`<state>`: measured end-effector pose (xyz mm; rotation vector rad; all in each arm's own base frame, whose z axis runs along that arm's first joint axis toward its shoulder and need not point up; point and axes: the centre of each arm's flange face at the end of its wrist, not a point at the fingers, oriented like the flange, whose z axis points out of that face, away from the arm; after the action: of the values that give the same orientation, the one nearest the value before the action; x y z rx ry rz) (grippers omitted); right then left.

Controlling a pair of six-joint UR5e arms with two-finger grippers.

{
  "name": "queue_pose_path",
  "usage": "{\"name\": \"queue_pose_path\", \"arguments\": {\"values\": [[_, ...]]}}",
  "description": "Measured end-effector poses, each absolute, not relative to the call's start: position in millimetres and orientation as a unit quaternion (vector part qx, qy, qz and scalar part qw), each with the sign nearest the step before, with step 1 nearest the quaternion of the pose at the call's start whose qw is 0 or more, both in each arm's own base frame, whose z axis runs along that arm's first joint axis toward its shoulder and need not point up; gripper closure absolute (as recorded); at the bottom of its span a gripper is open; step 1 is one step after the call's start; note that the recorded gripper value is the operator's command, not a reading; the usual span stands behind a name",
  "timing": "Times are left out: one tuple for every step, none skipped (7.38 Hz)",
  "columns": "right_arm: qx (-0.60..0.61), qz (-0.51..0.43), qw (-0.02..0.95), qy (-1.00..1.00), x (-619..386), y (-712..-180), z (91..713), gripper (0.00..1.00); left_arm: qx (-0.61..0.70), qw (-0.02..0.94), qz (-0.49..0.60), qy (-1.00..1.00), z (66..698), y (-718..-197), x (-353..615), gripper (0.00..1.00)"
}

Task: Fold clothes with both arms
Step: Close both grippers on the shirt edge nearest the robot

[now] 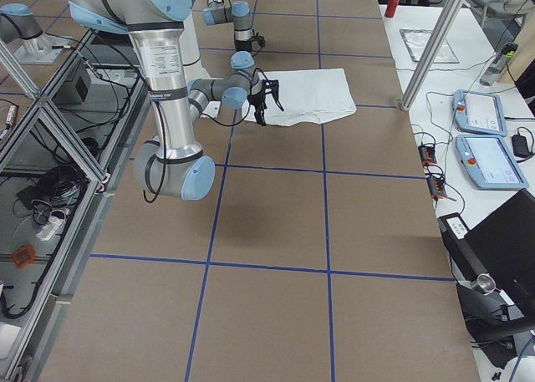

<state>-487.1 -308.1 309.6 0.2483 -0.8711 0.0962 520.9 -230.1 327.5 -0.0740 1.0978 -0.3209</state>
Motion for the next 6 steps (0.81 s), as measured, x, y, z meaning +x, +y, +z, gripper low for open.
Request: {"name": "queue_pose_path", "arguments": {"values": [[0.116, 0.052, 0.899, -0.419, -490, -307, 313, 0.00, -0.035, 0.840, -0.151, 0.520, 326, -230, 521, 1.00], [0.107, 0.068, 0.899, -0.419, -493, -304, 315, 0.01, -0.035, 0.839, -0.151, 0.521, 325, -230, 520, 1.00], [0.090, 0.098, 0.896, -0.423, -497, -299, 314, 0.03, -0.035, 0.839, -0.151, 0.522, 324, -230, 519, 1.00], [0.065, 0.136, 0.890, -0.430, -502, -290, 312, 0.06, -0.035, 0.838, -0.151, 0.523, 323, -230, 519, 1.00], [0.038, 0.174, 0.882, -0.436, -511, -279, 307, 0.09, -0.035, 0.837, -0.151, 0.524, 322, -229, 518, 1.00], [0.011, 0.209, 0.875, -0.436, -521, -268, 301, 0.11, -0.035, 0.837, -0.151, 0.525, 322, -229, 518, 1.00]]}}
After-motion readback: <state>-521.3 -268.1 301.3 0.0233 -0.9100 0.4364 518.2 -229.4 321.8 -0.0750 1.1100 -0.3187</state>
